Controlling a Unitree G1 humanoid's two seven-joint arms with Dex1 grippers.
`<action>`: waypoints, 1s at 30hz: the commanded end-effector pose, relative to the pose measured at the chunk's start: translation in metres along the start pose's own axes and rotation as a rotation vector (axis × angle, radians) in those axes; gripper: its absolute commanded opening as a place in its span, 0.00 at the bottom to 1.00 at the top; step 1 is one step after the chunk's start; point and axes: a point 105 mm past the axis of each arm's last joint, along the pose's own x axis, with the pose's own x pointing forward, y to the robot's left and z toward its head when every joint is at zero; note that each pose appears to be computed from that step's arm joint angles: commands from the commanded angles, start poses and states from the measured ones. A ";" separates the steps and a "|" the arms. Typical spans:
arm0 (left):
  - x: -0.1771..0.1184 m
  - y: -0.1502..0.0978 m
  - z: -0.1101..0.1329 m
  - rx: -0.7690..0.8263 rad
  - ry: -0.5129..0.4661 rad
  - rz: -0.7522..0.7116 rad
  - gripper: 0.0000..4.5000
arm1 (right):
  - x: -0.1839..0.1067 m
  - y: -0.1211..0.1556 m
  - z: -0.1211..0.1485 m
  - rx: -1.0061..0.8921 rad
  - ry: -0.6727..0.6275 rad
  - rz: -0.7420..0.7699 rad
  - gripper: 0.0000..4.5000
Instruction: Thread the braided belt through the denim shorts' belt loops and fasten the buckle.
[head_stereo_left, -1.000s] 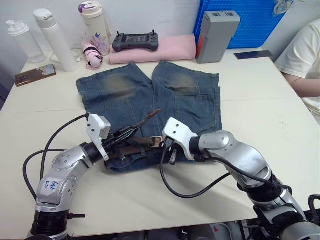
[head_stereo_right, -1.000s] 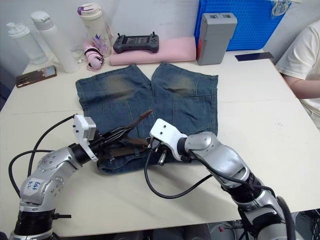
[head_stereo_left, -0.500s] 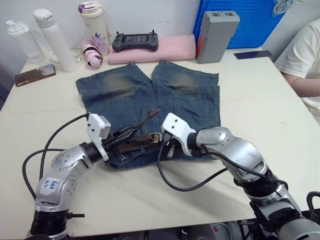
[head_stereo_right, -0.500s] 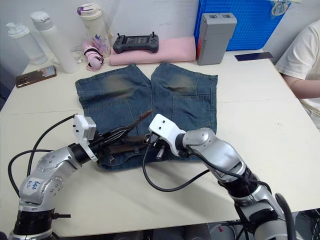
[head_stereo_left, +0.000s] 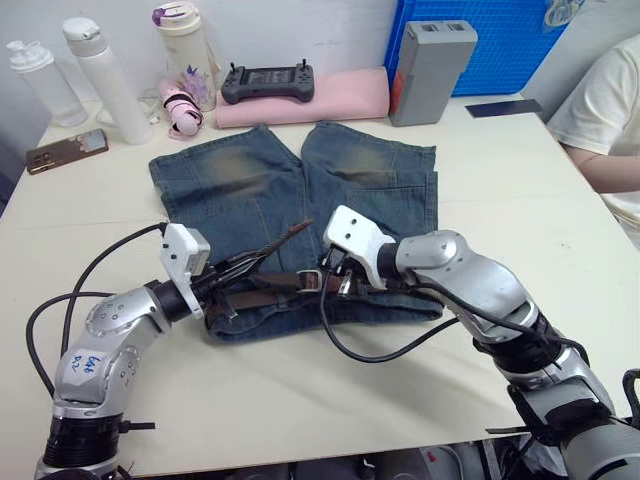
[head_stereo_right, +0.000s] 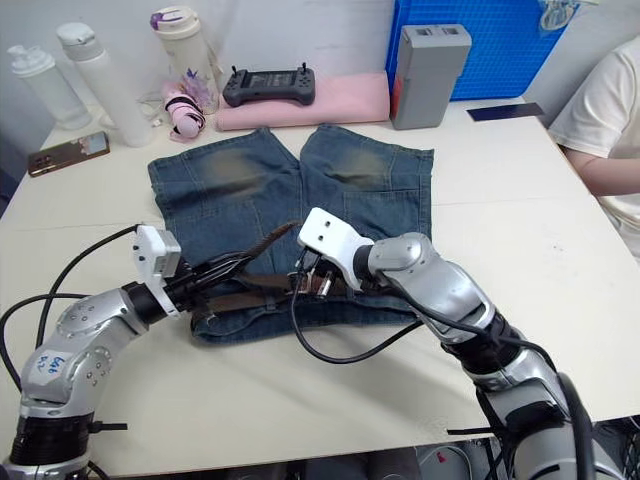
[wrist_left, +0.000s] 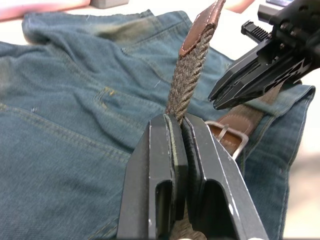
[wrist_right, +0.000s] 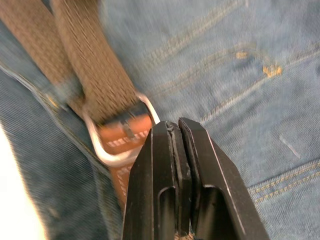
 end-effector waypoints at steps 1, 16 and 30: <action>-0.006 0.007 0.016 0.047 -0.037 0.002 0.00 | 0.005 0.010 -0.001 -0.025 -0.014 0.014 0.06; -0.003 0.011 0.015 0.043 -0.016 -0.027 0.00 | -0.003 0.023 -0.001 -0.001 -0.005 0.038 0.06; 0.002 0.010 0.015 0.043 -0.028 -0.030 0.00 | 0.004 0.047 0.020 0.007 -0.075 0.165 0.06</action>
